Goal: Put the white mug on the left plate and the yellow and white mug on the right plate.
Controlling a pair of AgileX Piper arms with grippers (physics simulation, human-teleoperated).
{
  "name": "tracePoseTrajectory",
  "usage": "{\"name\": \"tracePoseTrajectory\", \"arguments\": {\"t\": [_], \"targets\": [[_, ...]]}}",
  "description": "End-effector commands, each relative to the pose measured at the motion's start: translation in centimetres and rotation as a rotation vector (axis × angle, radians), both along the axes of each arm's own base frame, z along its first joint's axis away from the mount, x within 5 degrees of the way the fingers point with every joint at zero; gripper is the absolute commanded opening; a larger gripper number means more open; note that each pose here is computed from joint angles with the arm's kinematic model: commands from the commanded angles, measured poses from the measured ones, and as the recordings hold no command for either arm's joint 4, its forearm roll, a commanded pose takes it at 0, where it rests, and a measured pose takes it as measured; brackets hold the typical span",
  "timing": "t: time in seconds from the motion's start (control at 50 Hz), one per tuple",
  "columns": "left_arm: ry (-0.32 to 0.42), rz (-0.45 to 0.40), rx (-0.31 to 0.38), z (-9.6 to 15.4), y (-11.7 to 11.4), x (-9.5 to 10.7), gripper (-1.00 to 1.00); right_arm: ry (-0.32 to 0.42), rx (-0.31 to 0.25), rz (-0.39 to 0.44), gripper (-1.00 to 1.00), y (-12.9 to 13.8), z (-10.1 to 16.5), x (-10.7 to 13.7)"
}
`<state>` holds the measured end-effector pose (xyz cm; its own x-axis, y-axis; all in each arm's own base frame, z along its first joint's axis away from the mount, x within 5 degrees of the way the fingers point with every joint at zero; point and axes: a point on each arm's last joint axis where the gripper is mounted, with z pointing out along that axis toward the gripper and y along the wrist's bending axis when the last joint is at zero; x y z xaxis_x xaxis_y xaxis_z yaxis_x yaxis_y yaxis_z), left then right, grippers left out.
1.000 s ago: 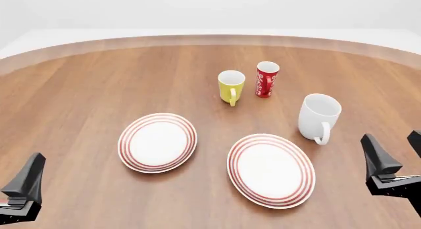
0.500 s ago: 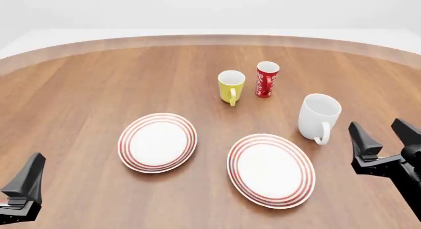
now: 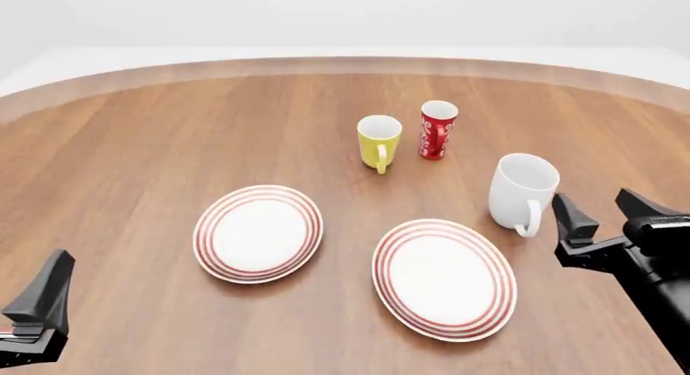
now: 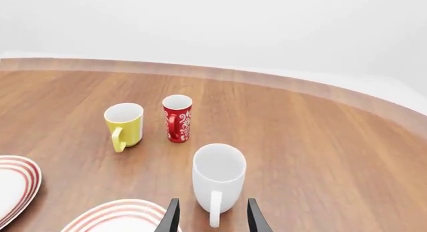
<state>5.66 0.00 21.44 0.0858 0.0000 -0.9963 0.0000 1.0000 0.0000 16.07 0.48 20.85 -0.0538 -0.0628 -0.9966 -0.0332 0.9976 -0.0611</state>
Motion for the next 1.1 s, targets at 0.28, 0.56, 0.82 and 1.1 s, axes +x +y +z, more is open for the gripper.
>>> {"name": "tracePoseTrajectory", "arguments": {"t": [0.28, 0.56, 0.82, 1.1], "targets": [[0.000, 0.000, 0.000, 0.0, 0.0, 0.0, 1.00, 0.034, -0.017, -0.003, 1.00, 0.0, -1.0, 2.7], [0.000, 0.000, 0.000, 0.0, 0.0, 0.0, 1.00, 0.067, -0.006, -0.017, 1.00, -0.2, -2.3, 4.5], [0.000, 0.000, 0.000, 0.0, 0.0, 0.0, 1.00, 0.095, -0.007, -0.020, 1.00, -0.3, -3.8, 5.3], [0.000, 0.000, 0.000, 0.0, 0.0, 0.0, 1.00, 0.122, -0.007, -0.014, 1.00, -0.1, -5.1, 6.3]]}}
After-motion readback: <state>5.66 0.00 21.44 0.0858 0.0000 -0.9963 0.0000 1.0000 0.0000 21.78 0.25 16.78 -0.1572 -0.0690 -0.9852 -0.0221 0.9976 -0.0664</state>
